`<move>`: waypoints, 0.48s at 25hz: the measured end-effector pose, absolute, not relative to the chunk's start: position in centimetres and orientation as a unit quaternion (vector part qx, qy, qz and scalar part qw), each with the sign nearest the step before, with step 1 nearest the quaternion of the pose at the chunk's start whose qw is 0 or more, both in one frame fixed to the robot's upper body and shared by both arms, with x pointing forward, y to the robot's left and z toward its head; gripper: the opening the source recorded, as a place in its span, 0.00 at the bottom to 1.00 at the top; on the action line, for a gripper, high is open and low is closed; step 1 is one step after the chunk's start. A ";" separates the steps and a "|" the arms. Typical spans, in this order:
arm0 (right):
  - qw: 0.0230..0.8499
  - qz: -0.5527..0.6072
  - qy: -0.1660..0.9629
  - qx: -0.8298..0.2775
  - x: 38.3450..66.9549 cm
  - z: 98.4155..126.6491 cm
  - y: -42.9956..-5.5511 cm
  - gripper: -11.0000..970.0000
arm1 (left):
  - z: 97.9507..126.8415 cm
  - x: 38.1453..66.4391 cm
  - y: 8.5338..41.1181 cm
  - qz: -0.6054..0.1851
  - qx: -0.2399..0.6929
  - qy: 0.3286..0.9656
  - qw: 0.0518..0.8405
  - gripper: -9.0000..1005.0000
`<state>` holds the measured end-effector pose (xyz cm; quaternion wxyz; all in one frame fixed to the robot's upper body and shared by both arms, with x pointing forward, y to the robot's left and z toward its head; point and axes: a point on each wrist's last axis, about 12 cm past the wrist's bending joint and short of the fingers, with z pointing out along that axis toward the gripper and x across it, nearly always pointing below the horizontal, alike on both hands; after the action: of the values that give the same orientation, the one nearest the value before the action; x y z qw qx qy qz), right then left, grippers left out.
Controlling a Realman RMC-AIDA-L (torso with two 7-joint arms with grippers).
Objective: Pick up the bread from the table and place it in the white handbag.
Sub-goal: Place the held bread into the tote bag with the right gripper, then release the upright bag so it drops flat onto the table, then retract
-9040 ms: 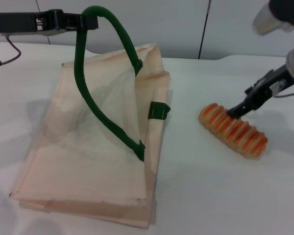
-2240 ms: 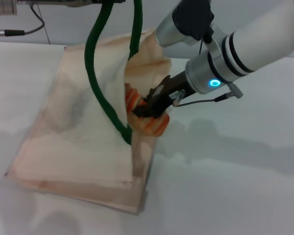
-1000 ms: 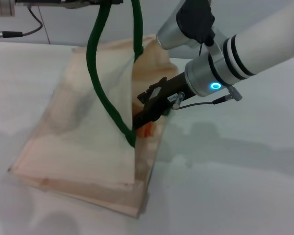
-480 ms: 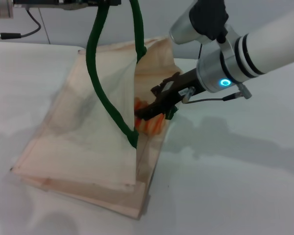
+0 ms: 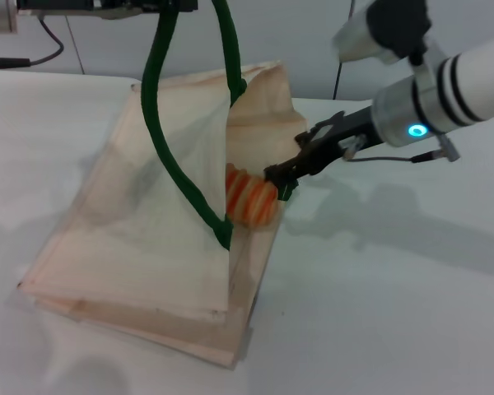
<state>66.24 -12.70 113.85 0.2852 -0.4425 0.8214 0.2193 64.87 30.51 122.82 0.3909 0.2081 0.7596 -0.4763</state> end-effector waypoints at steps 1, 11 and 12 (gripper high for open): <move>0.288 0.220 0.824 -0.436 66.4 113.9 -13.2 0.92 | 122.8 64.9 30.5 -0.476 0.208 0.760 0.391 0.22; 0.354 0.223 0.852 -0.316 68.2 114.7 -20.0 0.92 | 122.8 64.8 30.7 -0.475 0.206 0.761 0.392 0.22; 0.361 0.225 0.853 -0.302 68.4 114.8 -20.6 0.92 | 122.7 64.8 30.7 -0.474 0.206 0.761 0.392 0.23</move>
<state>68.35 -20.55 114.81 0.3611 -0.3025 0.8530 0.2248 64.82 30.71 122.75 0.3916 0.2058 0.7611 -0.4744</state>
